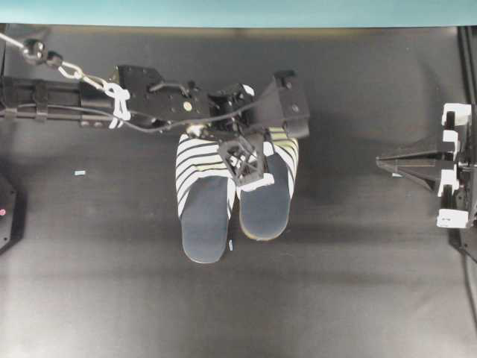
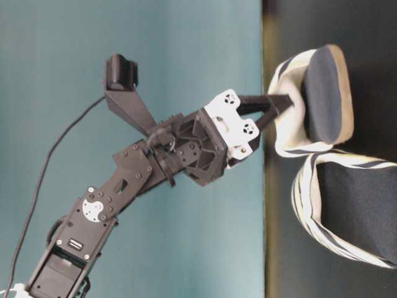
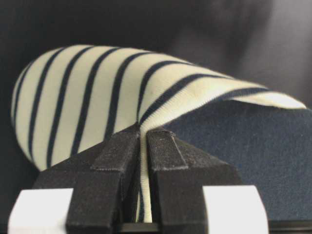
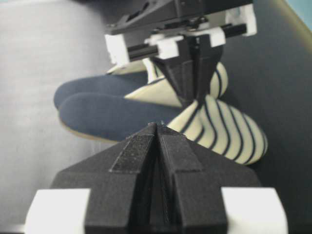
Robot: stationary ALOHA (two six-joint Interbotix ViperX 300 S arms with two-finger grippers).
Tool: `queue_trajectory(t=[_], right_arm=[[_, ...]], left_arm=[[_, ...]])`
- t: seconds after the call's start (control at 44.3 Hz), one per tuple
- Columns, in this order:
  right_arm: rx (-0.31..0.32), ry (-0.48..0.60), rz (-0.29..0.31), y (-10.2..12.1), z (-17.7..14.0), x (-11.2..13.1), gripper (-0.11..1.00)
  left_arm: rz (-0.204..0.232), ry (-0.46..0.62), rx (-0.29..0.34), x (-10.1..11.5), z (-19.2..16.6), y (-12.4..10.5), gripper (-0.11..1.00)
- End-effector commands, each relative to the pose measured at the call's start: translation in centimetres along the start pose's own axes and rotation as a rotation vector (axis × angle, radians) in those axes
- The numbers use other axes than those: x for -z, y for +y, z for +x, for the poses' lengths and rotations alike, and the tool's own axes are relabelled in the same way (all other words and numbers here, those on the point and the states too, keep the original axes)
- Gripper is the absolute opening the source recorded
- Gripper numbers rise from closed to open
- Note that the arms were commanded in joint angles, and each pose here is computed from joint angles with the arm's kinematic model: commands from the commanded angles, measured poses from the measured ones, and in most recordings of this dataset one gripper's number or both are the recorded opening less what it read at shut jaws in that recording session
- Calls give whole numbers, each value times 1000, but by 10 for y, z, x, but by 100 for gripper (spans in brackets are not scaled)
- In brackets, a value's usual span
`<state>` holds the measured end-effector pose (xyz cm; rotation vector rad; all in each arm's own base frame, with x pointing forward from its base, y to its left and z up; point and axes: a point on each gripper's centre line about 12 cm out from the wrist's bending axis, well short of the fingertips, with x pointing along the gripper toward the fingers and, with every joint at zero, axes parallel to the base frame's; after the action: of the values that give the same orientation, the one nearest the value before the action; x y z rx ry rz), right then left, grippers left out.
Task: Arrange the slippers with the left arm.
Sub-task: 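Rotate the right slipper parallel beside the left slipper, then open the left gripper and lift it off the slippers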
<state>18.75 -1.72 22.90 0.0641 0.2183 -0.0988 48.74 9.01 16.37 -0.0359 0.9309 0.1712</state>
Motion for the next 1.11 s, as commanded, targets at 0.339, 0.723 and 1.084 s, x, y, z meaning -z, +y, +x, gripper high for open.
queue_trajectory(t=[0.339,0.723,1.084], right_arm=[[-9,-12,9,2,1,-3,0],[-12,-18,8,2,1,-4,0],[-14,-16,6,3,1,-3,0]], left_arm=[[34,-27,14,-10,-7,-12,1],[33,-20,13,-9,-7,-12,2],[30,-35,14,-12,-15,-12,69]])
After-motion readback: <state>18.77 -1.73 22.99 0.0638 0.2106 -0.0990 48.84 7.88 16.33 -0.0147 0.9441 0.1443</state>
